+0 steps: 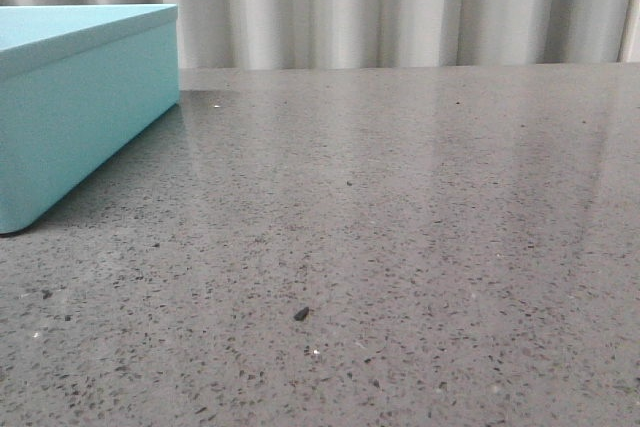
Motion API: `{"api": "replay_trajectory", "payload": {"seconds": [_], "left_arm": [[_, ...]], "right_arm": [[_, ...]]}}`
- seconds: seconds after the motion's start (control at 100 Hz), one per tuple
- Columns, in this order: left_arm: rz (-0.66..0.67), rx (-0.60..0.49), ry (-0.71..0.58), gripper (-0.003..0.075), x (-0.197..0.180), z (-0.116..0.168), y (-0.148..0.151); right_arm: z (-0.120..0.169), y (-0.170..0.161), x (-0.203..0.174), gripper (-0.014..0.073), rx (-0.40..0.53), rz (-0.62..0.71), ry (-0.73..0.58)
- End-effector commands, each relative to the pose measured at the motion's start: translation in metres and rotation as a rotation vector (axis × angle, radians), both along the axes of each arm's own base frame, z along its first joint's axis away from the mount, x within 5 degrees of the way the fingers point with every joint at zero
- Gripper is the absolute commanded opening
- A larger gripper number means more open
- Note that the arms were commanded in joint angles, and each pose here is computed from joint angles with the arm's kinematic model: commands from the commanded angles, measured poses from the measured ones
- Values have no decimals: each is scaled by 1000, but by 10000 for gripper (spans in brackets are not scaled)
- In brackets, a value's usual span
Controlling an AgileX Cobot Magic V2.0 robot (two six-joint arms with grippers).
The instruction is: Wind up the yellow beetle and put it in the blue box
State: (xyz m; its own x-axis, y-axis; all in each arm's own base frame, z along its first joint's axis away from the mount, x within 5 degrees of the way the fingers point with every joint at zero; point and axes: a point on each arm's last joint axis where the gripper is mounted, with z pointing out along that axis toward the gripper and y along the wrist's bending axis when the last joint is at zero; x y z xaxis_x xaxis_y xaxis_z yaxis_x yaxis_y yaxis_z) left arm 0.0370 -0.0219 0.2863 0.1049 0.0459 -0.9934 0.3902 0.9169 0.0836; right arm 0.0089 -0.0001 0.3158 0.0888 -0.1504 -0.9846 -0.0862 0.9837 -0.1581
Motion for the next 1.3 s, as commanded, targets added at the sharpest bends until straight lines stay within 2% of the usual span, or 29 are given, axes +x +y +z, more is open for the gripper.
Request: {"api": "replay_trajectory", "payload": {"seconds": [0.0, 0.08, 0.37, 0.4, 0.57, 0.74, 0.92, 1.18, 1.29], "left_arm": [[126, -38, -234, -21, 5, 14, 10], [160, 45, -278, -21, 9, 1, 10], [160, 131, -111, -21, 23, -73, 7], [147, 143, -80, -21, 23, -75, 6], [159, 134, -103, -21, 23, -73, 7], [127, 170, -12, -21, 23, -82, 4], [115, 182, 21, -21, 23, -86, 3], [50, 255, 201, -21, 20, -104, 0], [46, 260, 214, -21, 19, -105, 0]], "right_arm": [[13, 0, -7, -72, 17, 7, -108], [13, 0, -7, -72, 30, 15, -107], [12, 1, -7, -72, 48, 26, -97], [12, 1, -7, -72, 48, 26, -92], [8, 1, -6, -72, 43, 26, -53], [8, 1, -6, -72, 43, 26, -51], [8, 1, -6, -72, 34, 21, -52], [8, 1, -6, -72, 32, 20, -54], [8, 1, -6, -72, 32, 20, -54]]}}
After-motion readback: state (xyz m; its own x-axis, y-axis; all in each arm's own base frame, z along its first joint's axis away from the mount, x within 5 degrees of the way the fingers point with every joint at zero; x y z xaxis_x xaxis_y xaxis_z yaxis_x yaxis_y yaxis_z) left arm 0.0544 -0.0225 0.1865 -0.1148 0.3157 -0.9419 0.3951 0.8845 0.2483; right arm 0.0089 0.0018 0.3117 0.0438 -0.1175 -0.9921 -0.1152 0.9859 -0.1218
